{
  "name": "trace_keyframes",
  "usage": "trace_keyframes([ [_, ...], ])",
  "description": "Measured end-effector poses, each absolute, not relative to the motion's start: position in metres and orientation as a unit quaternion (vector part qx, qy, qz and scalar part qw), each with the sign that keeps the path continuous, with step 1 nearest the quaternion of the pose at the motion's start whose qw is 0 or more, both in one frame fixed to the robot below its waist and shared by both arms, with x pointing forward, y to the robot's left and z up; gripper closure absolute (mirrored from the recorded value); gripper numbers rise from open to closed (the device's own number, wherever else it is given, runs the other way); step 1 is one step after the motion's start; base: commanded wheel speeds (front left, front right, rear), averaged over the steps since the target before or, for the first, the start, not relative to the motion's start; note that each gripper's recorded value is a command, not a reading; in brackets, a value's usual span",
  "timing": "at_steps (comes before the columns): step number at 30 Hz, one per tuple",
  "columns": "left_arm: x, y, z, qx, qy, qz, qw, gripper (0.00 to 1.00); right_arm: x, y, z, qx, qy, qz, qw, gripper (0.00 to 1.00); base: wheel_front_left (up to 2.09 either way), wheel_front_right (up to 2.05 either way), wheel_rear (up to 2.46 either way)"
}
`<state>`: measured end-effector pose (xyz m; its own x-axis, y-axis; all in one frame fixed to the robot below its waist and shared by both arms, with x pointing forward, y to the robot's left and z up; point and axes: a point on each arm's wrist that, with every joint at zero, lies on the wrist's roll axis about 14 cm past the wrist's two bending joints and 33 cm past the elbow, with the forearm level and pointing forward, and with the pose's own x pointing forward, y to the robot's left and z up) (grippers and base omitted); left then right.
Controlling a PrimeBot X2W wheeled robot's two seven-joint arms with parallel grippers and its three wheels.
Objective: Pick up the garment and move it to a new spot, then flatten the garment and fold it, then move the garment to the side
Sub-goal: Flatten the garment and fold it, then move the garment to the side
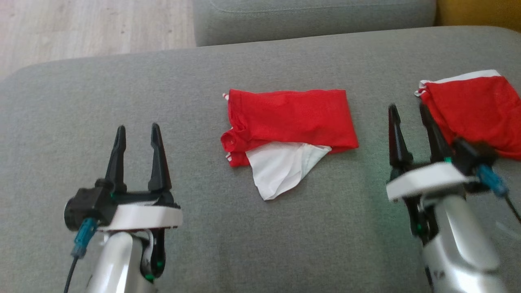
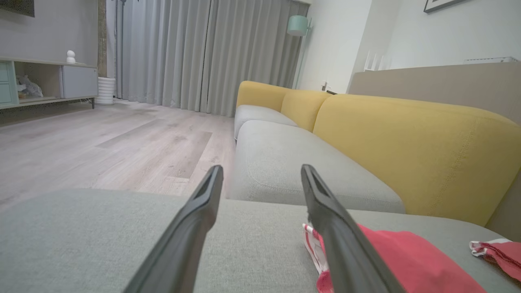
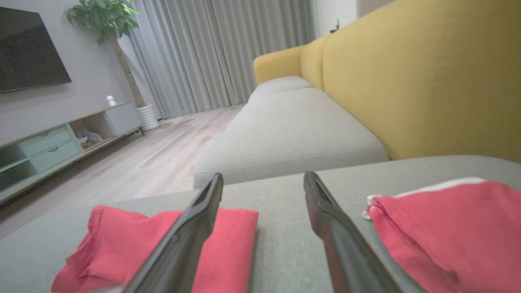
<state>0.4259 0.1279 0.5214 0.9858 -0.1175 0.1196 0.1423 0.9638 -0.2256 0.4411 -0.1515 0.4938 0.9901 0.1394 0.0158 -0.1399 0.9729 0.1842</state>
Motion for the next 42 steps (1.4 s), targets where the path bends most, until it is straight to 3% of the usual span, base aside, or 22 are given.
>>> trace_keyframes([
  [6, 0.422, 0.131, 0.505, -0.124, -0.031, -0.056, 0.99, 0.0, 0.418, -0.163, 0.474, 0.109, 0.019, 0.047, 0.993, 0.0, 0.0, 0.0, 0.0],
  [17, 0.429, 0.136, 0.492, -0.124, -0.015, -0.051, 0.991, 0.0, 0.44, -0.145, 0.471, 0.109, 0.022, 0.071, 0.991, 0.0, 0.0, 0.0, 0.0],
  [37, 0.433, 0.162, 0.475, -0.121, 0.005, -0.016, 0.993, 0.0, 0.484, -0.087, 0.37, 0.116, 0.238, 0.124, 0.956, 0.0, 0.0, 0.0, 0.0],
  [38, 0.433, 0.163, 0.475, -0.121, 0.005, -0.016, 0.993, 0.0, 0.485, -0.086, 0.37, 0.108, 0.24, 0.128, 0.956, 0.16, 0.0, 0.0, 0.0],
  [39, 0.433, 0.163, 0.476, -0.12, 0.004, -0.015, 0.993, 0.0, 0.486, -0.085, 0.37, 0.104, 0.242, 0.131, 0.956, 1.0, 0.0, 0.0, 0.0],
  [42, 0.434, 0.162, 0.48, -0.12, -0.001, -0.015, 0.993, 0.0, 0.485, -0.082, 0.371, 0.09, 0.243, 0.139, 0.956, 1.0, 0.0, 0.0, 0.0],
])
